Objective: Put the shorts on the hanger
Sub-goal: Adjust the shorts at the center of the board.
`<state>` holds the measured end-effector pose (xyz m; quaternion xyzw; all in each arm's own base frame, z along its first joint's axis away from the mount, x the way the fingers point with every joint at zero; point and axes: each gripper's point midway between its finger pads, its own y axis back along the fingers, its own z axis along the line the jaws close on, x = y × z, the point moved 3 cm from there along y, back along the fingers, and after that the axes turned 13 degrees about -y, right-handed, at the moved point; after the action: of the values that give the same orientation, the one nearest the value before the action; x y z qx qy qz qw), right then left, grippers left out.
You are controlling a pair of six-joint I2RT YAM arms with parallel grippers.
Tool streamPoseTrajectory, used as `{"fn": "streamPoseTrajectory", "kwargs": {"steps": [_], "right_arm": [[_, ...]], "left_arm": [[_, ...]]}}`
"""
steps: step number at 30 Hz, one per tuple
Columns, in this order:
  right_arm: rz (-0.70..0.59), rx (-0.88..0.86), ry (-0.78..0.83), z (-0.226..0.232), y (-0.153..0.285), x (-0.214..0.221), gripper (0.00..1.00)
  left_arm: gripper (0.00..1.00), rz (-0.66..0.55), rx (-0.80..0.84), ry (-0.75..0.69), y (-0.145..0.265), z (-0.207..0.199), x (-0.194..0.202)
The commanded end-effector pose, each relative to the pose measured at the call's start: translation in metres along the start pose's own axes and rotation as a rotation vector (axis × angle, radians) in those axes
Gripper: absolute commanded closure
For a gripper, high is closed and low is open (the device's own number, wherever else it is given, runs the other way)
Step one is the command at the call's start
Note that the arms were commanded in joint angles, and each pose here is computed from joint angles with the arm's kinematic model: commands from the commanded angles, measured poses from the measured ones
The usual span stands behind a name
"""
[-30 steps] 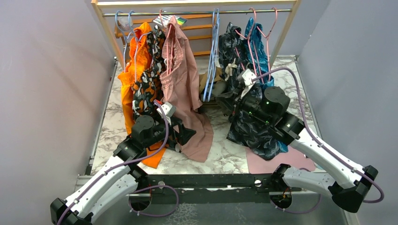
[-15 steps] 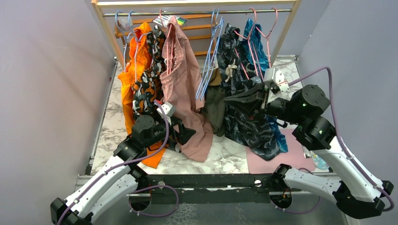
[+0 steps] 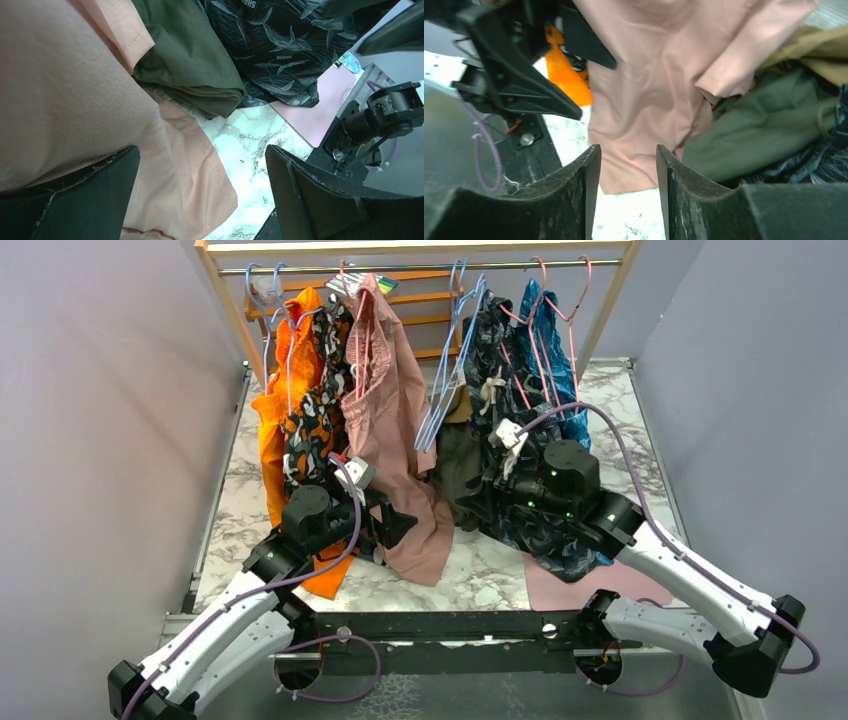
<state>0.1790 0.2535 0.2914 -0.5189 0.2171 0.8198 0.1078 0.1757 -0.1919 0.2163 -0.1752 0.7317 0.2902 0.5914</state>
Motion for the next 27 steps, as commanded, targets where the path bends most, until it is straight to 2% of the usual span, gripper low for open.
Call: {"fn": "streamPoseTrajectory", "kwargs": {"steps": [1, 14, 18, 27], "right_arm": [[-0.017, 0.19, -0.026, -0.029, -0.014, 0.01, 0.51], [0.099, 0.448, -0.048, -0.08, -0.049, 0.065, 0.43], [0.128, 0.5, -0.054, -0.09, -0.057, 0.077, 0.36], [0.227, 0.637, -0.043, -0.11, -0.06, 0.105, 0.3]], "left_arm": [[0.02, -0.015, -0.025, -0.009, -0.001, 0.005, -0.002], [0.02, -0.015, -0.014, -0.009, 0.0, 0.004, -0.003], [0.02, -0.017, -0.013, -0.007, 0.0, 0.004, -0.003], [0.02, -0.019, -0.007, -0.007, 0.0, 0.004, -0.004]]}}
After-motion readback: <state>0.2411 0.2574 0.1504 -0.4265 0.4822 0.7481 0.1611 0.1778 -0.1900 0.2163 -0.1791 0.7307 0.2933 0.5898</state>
